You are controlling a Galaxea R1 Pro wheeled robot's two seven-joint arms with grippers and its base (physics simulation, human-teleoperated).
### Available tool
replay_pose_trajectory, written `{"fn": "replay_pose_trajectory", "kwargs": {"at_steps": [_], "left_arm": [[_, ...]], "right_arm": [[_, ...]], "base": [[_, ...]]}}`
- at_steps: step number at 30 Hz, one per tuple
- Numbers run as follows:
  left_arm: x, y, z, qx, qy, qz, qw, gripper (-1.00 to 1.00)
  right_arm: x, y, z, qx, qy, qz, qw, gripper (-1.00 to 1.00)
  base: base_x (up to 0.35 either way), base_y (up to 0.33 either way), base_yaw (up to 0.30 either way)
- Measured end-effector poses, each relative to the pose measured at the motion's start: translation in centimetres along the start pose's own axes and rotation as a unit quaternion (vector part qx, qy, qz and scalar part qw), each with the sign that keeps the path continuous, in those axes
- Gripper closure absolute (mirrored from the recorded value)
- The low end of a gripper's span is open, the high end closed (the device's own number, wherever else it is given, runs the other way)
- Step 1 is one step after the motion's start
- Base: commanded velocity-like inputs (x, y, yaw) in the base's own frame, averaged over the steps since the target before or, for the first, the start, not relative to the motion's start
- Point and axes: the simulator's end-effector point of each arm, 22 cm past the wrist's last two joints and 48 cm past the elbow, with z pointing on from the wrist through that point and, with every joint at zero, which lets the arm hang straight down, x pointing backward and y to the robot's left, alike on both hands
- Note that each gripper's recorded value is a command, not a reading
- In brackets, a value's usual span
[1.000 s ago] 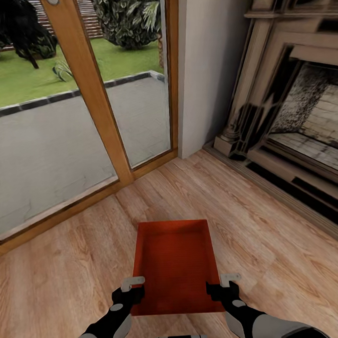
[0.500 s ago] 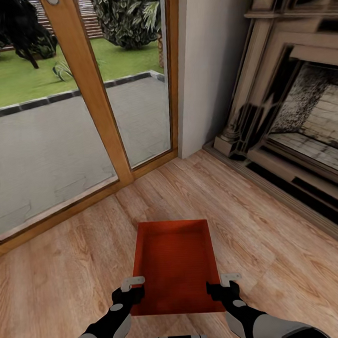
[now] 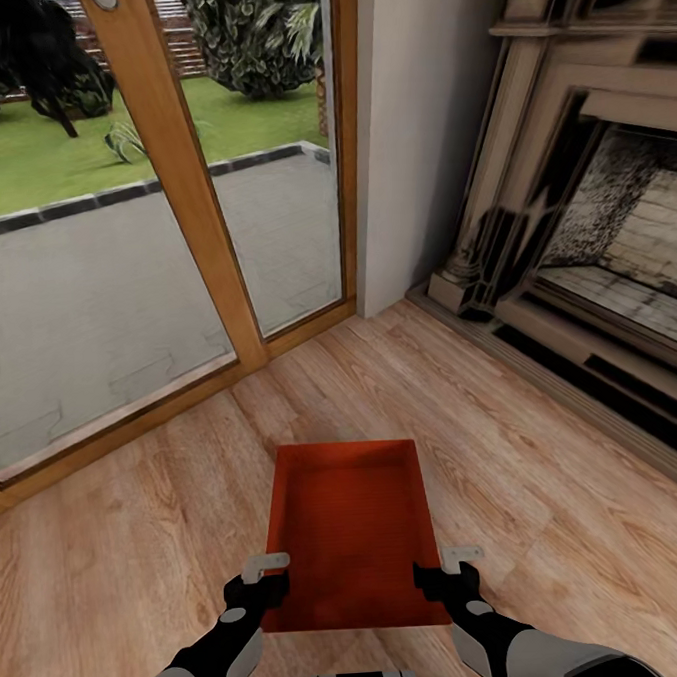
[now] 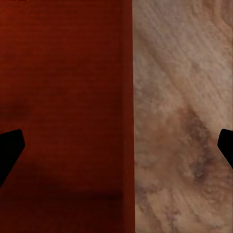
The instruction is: Move the two storage containers from the living room to the garage. In the garage, place one container on the floor and stack the other container on top of it (either order is fine).
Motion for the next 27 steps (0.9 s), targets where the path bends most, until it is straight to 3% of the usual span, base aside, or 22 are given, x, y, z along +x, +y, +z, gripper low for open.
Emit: {"fn": "replay_pose_trajectory", "kwargs": {"at_steps": [16,27], "left_arm": [[0.0,0.0,0.0,0.000,0.000,0.000,1.0000,-1.00],[0.9,-0.2,1.0,0.003,0.000,0.000,1.0000,-1.00]], "right_arm": [[0.0,0.0,0.0,0.000,0.000,0.000,1.0000,-1.00],[0.9,0.0,1.0,0.000,0.000,0.000,1.0000,-1.00]], "base": [[0.000,0.000,0.000],[0.000,0.000,0.000]]}}
